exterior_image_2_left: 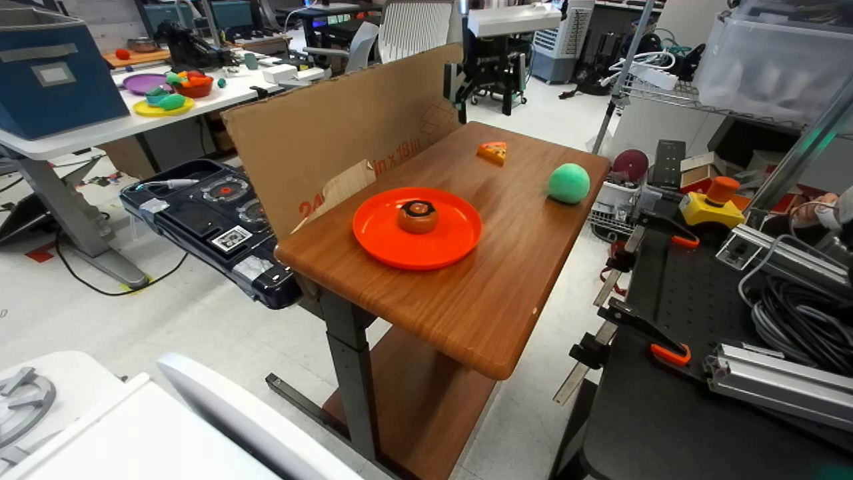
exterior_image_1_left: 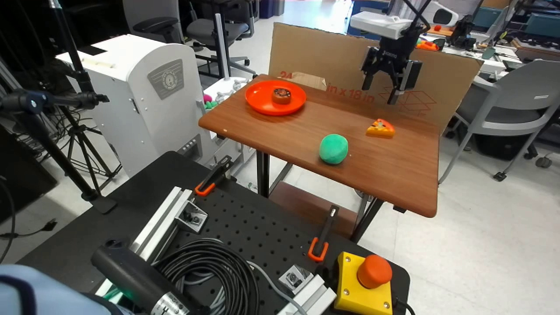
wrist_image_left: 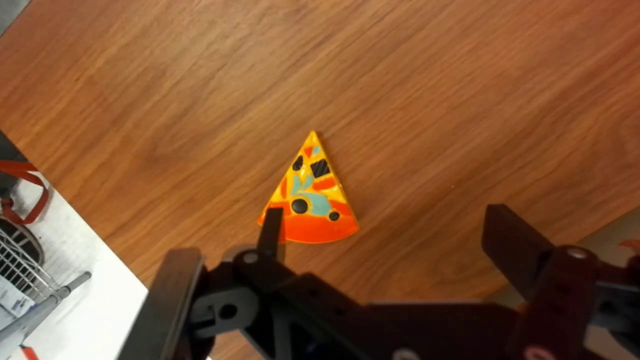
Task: Move the pizza slice to the left
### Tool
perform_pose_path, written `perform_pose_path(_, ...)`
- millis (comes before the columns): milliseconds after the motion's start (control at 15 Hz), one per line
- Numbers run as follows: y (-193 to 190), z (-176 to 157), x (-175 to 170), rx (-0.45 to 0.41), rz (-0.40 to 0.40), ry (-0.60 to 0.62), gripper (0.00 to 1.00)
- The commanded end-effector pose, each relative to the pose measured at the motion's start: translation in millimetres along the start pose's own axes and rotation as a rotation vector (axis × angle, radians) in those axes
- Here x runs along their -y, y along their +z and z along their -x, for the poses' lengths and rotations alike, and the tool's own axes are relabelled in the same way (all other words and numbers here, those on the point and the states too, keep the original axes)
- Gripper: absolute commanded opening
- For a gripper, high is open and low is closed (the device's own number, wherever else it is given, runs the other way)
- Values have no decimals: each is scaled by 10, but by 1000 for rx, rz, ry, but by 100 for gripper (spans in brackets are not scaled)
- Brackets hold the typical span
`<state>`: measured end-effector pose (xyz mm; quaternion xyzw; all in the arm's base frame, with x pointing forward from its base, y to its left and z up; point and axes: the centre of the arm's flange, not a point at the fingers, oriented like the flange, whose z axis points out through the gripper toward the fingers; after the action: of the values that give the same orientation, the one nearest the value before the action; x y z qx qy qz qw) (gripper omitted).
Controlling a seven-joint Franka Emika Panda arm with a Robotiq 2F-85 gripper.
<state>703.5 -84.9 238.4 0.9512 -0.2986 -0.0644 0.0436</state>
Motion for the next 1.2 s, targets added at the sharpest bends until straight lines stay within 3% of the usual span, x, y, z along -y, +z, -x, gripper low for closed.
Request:
perform_pose_path(0, 136, -170, 86, 15, 33, 32, 100)
perform_pose_path(400, 497, -243, -3, 57, 66, 56, 100)
perform_pose_path(867, 737, -320, -69, 49, 115, 77, 100)
perform_pose_path(933, 735, -326, -67, 48, 116, 77, 75)
perform_pose_path(1000, 727, -328, -68, 49, 116, 78, 74)
perform_pose_path(1133, 706, -338, -60, 45, 113, 79, 58)
